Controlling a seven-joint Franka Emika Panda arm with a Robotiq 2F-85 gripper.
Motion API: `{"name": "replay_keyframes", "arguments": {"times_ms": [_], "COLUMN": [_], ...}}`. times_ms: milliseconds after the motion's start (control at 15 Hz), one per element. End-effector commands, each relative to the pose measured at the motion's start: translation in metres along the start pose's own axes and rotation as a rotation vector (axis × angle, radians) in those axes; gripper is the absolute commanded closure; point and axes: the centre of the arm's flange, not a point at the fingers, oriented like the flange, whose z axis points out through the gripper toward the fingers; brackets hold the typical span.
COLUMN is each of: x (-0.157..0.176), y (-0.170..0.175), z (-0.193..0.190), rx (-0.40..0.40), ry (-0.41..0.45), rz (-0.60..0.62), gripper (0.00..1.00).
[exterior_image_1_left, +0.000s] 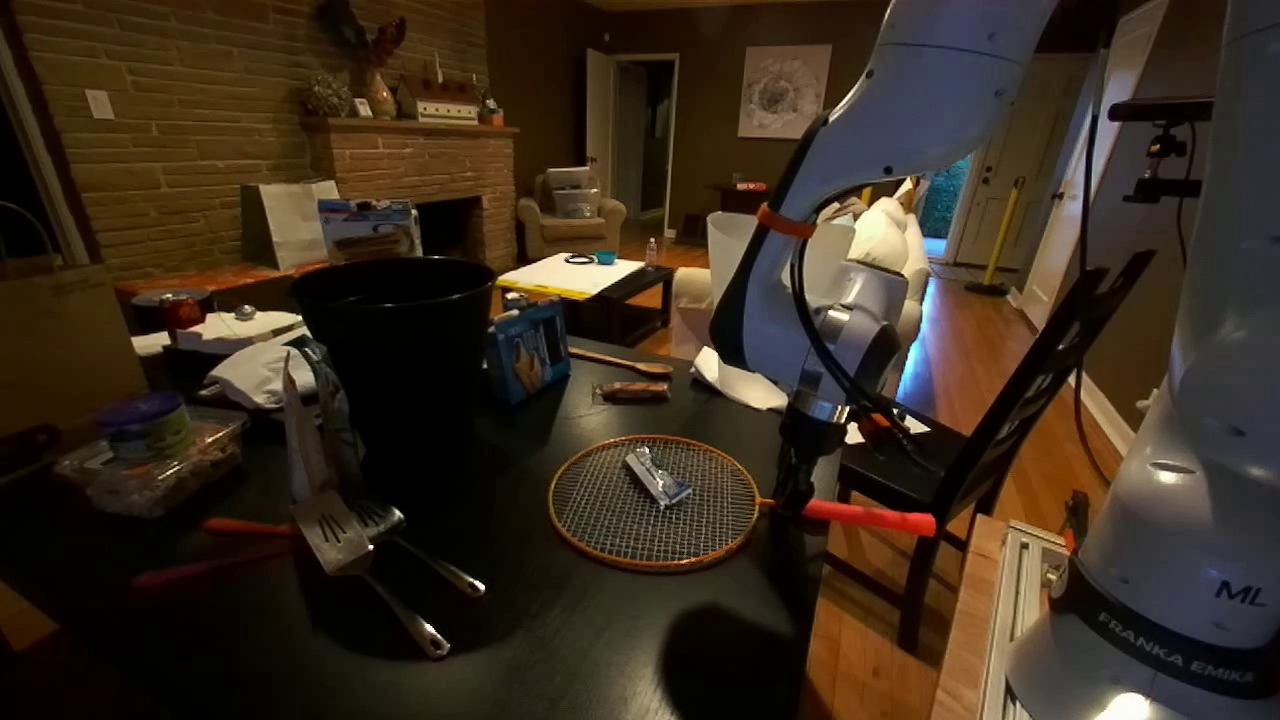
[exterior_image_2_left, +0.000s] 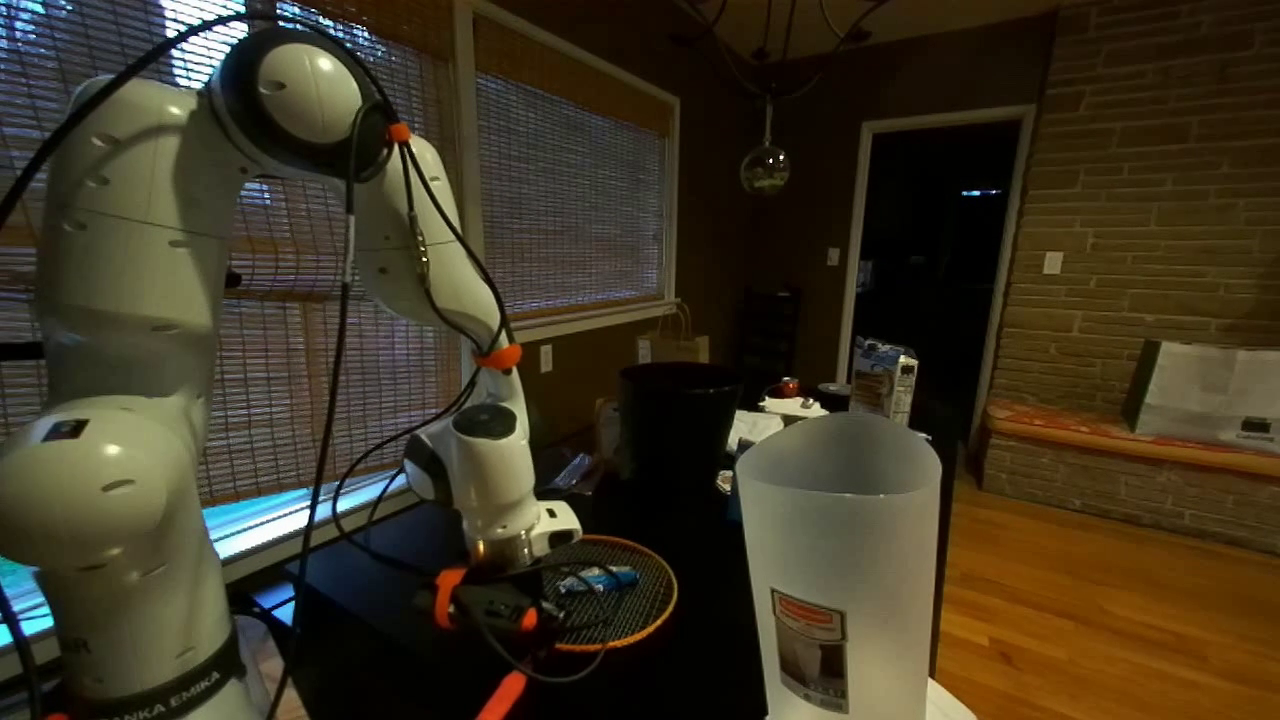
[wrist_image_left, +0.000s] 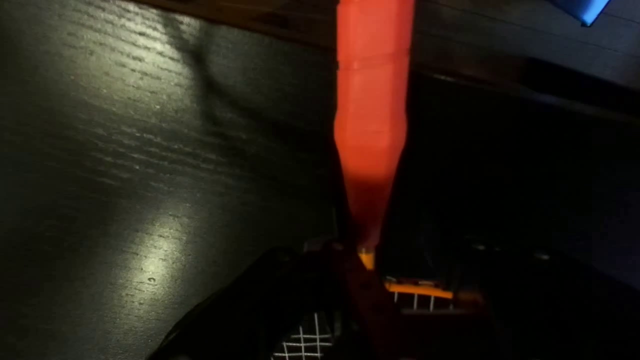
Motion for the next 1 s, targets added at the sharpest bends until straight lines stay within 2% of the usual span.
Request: {"name": "replay_keyframes", "arguments": {"times_ms": [0,67,200,267,733,933], "x": [-0.009,-0.008,-0.008,-0.009,-0.004,-0.002], "y": [-0.010,-0.011,-0.013,-0.013,-0.008,-0.007], "z": [0.007,0.007,0.007,0.008,-0.002,-0.007], "rx": [-0.021,-0.019,-0.019,-0.023,-0.047,-0.030], "ry": [-0.003,-0.002,-0.005,-0.006,0.005,-0.005], "rz": [-0.004,-0.006,-0.008,-0.009,-0.003,0.020], "gripper": [0.90,0.97,1.00,0.97,0.96,0.96]}}
